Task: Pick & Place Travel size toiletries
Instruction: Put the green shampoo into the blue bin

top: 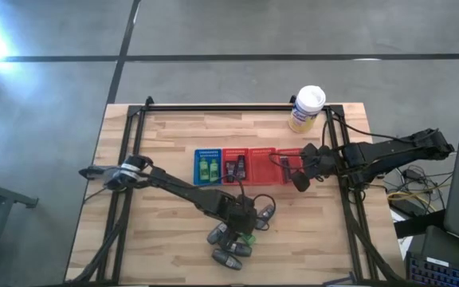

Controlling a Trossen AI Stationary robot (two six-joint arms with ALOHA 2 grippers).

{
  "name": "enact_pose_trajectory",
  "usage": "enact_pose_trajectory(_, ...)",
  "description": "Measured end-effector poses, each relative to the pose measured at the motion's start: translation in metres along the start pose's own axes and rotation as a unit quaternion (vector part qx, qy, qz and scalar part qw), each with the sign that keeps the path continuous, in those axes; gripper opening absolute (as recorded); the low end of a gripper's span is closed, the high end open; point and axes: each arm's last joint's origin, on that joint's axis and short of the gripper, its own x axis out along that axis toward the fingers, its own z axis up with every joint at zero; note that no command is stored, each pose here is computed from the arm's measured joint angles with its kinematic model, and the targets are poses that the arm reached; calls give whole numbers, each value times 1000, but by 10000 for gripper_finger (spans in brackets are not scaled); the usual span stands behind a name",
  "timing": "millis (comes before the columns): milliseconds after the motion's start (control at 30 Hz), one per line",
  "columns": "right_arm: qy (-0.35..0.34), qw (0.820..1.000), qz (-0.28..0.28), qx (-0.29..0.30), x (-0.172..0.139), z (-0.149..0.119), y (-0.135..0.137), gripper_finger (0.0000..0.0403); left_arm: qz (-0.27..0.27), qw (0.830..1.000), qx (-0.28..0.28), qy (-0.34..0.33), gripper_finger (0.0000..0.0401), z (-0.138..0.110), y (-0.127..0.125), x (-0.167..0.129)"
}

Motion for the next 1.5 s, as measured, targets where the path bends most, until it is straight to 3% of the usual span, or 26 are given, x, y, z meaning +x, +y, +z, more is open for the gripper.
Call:
enact_pose_trajectory(767,-1,1000,2,8,0,0,0,364,-2,1000,-15,9,231,-25,-1,19)
enact_pose_trajectory(967,-1,1000,2,8,0,0,0,364,2,999,-50,8,227,-25,-1,19)
enact_pose_trajectory(1133,-3,1000,1,8,0,0,0,364,13,995,-97,13,201,-24,0,16)
enact_pose_trajectory(1400,-1,1000,-1,3,2,-1,0,364,82,979,-181,34,171,-8,2,-17)
enact_pose_trajectory(1500,-1,1000,-2,1,3,-1,-1,364,128,965,-227,26,170,-4,0,-39)
